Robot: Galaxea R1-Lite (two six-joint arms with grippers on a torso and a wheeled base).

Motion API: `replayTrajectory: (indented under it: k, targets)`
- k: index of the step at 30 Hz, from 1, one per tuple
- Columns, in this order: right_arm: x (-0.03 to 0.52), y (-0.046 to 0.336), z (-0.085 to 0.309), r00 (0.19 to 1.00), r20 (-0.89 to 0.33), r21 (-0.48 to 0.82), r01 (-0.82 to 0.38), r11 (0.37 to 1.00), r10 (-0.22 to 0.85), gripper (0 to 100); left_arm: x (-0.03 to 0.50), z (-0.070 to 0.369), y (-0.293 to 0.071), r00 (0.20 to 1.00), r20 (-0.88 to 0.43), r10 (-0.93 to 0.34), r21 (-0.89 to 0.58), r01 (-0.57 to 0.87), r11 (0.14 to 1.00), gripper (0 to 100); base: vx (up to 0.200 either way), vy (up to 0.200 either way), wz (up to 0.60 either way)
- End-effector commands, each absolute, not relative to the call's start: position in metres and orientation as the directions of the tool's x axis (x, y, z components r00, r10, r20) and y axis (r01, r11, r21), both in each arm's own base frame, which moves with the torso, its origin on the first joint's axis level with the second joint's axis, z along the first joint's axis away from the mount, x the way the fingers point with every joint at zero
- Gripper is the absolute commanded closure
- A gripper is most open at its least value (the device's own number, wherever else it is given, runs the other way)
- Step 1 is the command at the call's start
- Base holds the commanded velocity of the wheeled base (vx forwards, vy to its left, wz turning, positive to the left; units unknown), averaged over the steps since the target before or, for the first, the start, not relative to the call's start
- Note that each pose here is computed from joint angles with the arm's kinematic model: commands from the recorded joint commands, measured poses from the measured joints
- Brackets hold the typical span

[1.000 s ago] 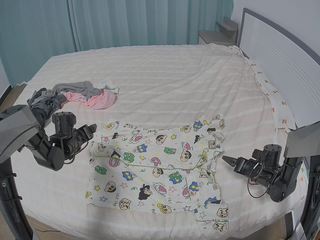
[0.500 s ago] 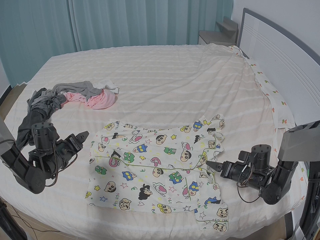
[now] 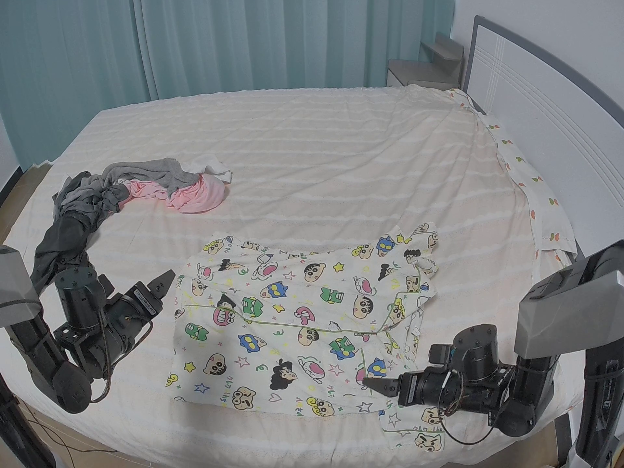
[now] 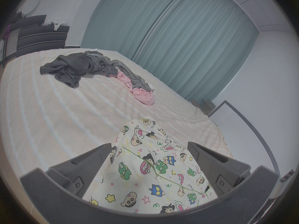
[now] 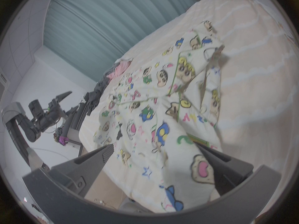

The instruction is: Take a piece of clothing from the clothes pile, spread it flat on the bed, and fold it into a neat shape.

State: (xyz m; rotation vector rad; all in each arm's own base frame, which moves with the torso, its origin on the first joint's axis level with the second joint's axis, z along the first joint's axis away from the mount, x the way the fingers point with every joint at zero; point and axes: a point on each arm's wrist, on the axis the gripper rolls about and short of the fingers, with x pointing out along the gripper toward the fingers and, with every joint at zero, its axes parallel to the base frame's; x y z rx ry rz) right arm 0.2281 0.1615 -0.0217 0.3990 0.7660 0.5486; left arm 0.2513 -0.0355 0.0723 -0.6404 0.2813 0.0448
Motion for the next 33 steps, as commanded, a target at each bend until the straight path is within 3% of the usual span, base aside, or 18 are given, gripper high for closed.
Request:
replayTrajectory:
  k: [1, 5, 9, 15, 23, 33]
  targets:
    - [0.208, 0.175, -0.032, 0.523, -0.576, 0.521, -0.356, 0.776, 0.628, 0, 0.251, 0.052, -0.036, 0.944, -0.328, -0.042, -0.569, -0.162, 0.806, 0, 0.000, 0.000, 0.00]
    - [0.188, 0.190, -0.030, 0.464, -0.582, 0.520, -0.420, 0.744, 0.668, 0, 0.250, 0.046, -0.036, 0.947, -0.319, -0.041, -0.568, -0.156, 0.808, 0, 0.000, 0.000, 0.00]
    - [0.183, 0.198, -0.030, 0.470, -0.581, 0.503, -0.436, 0.747, 0.665, 0, 0.249, 0.042, -0.036, 0.944, -0.327, -0.044, -0.566, -0.158, 0.809, 0, 0.000, 0.000, 0.00]
    - [0.191, 0.189, -0.015, 0.576, -0.541, 0.476, -0.390, 0.788, 0.613, 0, 0.249, 0.042, -0.036, 0.943, -0.329, -0.042, -0.564, -0.161, 0.810, 0, 0.000, 0.000, 0.00]
    - [0.204, 0.135, 0.008, 0.687, -0.521, 0.491, -0.244, 0.836, 0.507, 0, 0.249, 0.041, -0.036, 0.943, -0.331, -0.040, -0.563, -0.163, 0.810, 0, 0.000, 0.000, 0.00]
    - [0.255, 0.110, -0.015, 0.759, -0.517, 0.500, -0.108, 0.859, 0.396, 0, 0.248, 0.041, -0.036, 0.942, -0.334, -0.040, -0.565, -0.166, 0.808, 0, 0.000, 0.000, 0.00]
